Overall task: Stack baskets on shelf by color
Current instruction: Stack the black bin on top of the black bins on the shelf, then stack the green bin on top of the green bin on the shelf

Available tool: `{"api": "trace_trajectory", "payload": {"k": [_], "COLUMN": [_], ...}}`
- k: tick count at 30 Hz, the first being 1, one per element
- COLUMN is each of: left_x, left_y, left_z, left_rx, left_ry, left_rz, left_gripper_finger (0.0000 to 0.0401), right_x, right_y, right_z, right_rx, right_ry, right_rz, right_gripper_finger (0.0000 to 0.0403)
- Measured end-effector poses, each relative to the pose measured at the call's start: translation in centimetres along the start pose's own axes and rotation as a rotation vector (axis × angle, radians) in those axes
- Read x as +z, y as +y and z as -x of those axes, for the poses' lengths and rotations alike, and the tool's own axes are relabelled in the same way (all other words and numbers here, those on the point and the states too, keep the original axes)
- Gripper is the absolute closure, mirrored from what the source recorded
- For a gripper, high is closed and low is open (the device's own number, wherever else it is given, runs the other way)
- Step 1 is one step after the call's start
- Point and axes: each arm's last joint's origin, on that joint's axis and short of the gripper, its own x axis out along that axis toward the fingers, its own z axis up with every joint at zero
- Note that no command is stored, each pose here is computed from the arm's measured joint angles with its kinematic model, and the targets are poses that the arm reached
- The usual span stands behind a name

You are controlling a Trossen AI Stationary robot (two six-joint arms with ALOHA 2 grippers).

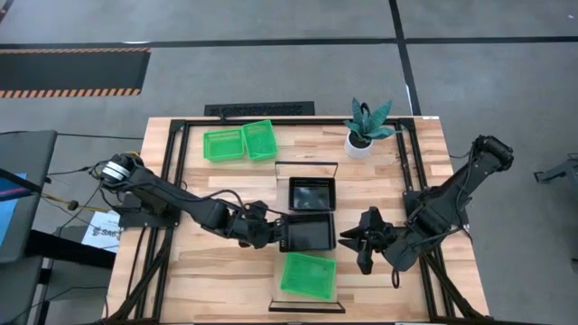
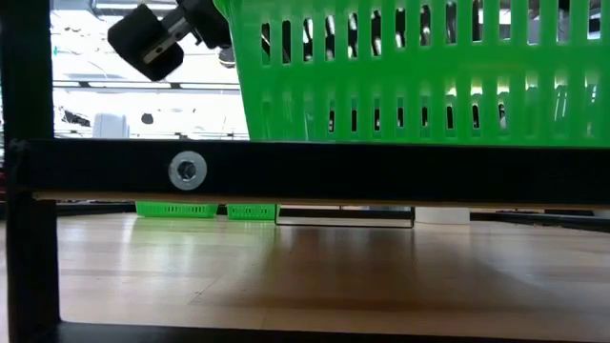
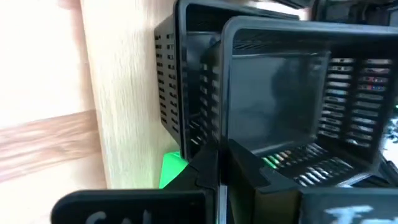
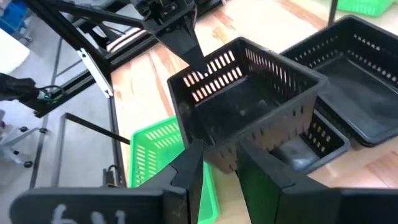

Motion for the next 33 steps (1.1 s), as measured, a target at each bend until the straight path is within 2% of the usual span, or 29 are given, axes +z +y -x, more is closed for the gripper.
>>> {"api": "trace_trajectory", "payload": {"k": [9, 19, 26, 33], "left_x": [1.2, 1.4, 2.0, 2.1], "left_y": [-0.4, -0.2, -0.1, -0.4], "left_z": [-0.5, -0.6, -0.7, -0.7], "left_rx": [-0.006, 0.023, 0.052, 0.023], "left_ry": [-0.033, -0.012, -0.024, -0.020], "left_rz": [0.009, 0.019, 0.027, 0.007], "left_gripper_finger": [0.0399, 0.0397, 0.0360, 0.0309], "right_x": [-0.1, -0.1, -0.1, -0.2], "right_y": [0.1, 0.1, 0.1, -0.1], "right_z": [0.1, 0.1, 0.1, 0.1], "right_rx": [0.005, 0.007, 0.007, -0.004], "right_ry": [0.002, 0.005, 0.005, 0.015], "right_rz": [-0.005, -0.004, -0.002, 0.011], "right_gripper_finger": [0.0285, 0.0285, 0.0285, 0.0285]}}
